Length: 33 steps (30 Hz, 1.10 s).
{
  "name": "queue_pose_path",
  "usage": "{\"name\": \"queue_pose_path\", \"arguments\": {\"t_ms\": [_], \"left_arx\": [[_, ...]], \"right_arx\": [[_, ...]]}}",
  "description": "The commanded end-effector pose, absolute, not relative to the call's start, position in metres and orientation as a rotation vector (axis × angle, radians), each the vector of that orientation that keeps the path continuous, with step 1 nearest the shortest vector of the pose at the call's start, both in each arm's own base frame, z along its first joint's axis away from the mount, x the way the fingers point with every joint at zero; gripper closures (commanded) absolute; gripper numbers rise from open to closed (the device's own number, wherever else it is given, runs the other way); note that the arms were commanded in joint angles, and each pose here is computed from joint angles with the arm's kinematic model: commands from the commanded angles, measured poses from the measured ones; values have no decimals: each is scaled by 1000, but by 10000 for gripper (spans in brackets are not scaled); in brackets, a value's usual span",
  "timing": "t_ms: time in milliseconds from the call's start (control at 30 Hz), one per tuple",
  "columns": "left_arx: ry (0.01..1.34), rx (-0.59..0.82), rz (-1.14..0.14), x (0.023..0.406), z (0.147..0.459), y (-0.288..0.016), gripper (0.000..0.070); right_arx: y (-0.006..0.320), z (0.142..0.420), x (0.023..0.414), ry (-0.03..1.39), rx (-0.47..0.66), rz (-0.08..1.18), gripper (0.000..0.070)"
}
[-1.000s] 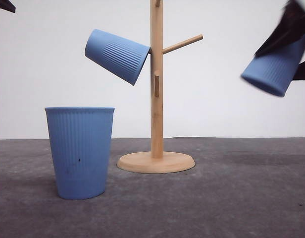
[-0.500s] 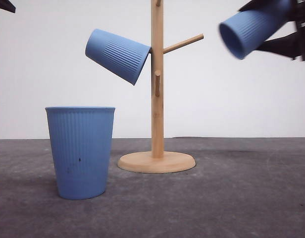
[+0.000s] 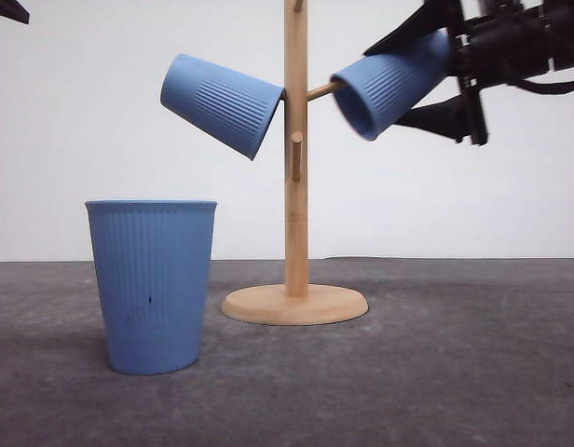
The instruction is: Place three cups
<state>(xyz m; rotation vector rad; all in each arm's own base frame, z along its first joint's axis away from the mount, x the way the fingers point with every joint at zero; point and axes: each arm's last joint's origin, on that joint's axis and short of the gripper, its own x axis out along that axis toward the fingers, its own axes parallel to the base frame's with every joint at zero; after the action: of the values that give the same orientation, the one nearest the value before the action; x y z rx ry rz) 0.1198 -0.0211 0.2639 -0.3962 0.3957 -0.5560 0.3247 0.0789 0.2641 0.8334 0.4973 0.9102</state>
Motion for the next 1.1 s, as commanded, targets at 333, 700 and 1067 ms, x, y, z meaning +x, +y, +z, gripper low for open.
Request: {"name": "queue_pose_path", "arguments": {"t_ms": [333, 700, 1067], "left_arx": [[421, -399, -555, 119, 264, -21, 161], [424, -401, -556, 119, 263, -21, 161], [424, -401, -556, 119, 263, -21, 161]], "right_arx": [[92, 261, 329, 453, 773, 886, 228], [92, 256, 329, 475, 745, 851, 102], [82, 260, 328, 477, 745, 885, 0]]}}
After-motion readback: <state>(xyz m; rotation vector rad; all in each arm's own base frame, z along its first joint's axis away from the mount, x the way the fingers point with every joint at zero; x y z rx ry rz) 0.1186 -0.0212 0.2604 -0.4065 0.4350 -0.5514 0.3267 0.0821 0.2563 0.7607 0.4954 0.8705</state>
